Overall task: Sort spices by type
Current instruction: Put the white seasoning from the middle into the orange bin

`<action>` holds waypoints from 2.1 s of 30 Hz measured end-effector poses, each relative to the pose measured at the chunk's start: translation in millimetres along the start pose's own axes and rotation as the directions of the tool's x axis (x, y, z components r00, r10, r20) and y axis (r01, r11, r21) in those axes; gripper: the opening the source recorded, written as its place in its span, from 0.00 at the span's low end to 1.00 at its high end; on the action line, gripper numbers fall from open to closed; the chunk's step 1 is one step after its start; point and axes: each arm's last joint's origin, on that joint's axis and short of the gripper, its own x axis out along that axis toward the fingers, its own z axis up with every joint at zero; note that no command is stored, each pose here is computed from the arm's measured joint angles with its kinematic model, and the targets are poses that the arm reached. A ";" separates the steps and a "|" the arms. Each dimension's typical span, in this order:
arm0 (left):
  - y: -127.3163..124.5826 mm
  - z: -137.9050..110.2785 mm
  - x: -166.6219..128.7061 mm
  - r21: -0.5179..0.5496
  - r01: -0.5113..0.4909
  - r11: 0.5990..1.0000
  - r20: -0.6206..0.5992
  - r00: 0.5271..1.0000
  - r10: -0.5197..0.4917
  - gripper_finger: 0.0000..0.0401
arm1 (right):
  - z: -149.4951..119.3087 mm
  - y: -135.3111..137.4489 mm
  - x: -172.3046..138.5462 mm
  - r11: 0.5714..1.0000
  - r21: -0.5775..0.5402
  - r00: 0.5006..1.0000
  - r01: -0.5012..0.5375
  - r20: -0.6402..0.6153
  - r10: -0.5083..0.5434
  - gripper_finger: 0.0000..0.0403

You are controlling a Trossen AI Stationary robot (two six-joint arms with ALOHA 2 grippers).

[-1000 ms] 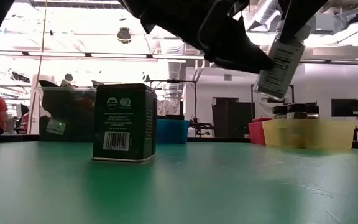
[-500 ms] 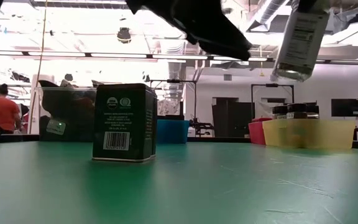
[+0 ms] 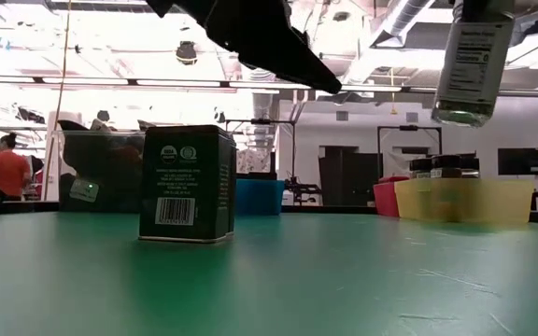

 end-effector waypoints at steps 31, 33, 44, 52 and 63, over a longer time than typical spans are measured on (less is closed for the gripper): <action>-10.2 12.1 0.9 -0.061 0.016 0.998 0.043 0.999 -0.013 0.82 | 47.7 -46.1 -0.7 0.999 0.024 0.993 0.032 0.110 -0.034 0.58; -10.4 11.5 0.9 -0.065 0.018 0.998 0.037 0.999 -0.015 0.82 | 41.7 -43.7 -7.5 1.000 0.027 0.992 0.012 0.122 -0.015 0.58; -26.7 10.0 -0.2 0.044 0.113 0.993 0.022 0.993 -0.114 0.82 | -3.2 -26.5 -37.4 0.999 0.030 0.989 -0.043 0.140 0.038 0.58; -48.6 -18.4 6.7 0.036 0.101 0.994 0.109 0.988 -0.105 0.82 | -47.1 3.0 -45.1 0.988 0.060 0.990 -0.142 0.017 0.141 0.58; -70.0 -24.1 3.8 0.241 0.018 0.970 0.166 0.984 -0.060 0.82 | -93.2 11.8 -21.0 0.969 0.248 0.995 -0.012 -0.098 0.037 0.58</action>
